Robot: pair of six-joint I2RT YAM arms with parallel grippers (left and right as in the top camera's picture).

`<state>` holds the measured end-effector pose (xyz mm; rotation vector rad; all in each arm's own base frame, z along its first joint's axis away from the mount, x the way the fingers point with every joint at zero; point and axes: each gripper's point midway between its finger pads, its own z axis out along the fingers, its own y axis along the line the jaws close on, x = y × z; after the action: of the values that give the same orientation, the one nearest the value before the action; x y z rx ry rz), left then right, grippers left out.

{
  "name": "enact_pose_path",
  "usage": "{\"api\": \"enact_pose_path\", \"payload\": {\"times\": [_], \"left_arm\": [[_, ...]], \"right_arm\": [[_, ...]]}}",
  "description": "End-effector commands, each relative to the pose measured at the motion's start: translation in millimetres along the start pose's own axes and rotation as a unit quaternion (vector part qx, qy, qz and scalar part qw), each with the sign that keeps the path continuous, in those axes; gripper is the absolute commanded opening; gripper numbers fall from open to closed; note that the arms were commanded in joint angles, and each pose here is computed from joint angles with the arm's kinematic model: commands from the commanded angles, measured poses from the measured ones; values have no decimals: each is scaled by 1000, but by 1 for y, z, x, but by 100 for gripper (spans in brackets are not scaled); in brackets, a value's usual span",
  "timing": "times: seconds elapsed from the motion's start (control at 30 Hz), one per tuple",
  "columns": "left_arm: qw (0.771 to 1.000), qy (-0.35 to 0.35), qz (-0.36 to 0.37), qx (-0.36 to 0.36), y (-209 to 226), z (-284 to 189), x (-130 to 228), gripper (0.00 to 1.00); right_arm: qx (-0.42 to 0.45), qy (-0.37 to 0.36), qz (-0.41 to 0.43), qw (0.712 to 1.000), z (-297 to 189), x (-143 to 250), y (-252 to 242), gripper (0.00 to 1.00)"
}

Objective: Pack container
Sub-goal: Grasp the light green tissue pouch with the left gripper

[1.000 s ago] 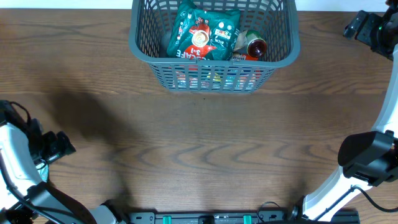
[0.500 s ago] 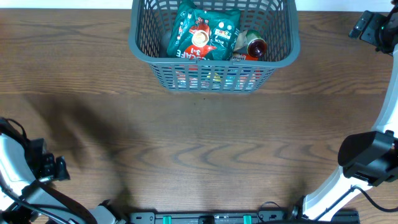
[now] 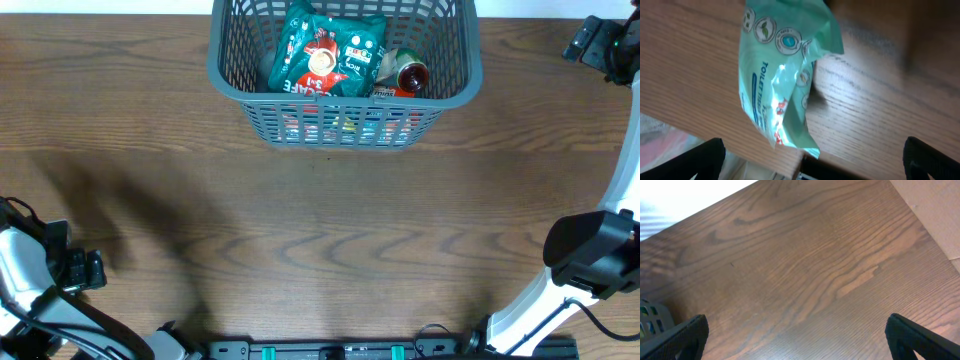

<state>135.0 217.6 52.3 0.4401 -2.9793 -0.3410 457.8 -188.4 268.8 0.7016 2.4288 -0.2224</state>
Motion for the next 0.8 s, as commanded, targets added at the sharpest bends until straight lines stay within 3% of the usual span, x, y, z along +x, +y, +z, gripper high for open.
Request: {"api": "enact_pose_path", "payload": {"times": [0.0,0.77], "left_arm": [[1000,9,9,25,-4,11,1,99],[996,-66,-24,52,10,25,-46,99]], "right_arm": [[1,-5,5,1000,-4,-1,3,99],[-3,-4,36,999,-4,0,4,99]]}}
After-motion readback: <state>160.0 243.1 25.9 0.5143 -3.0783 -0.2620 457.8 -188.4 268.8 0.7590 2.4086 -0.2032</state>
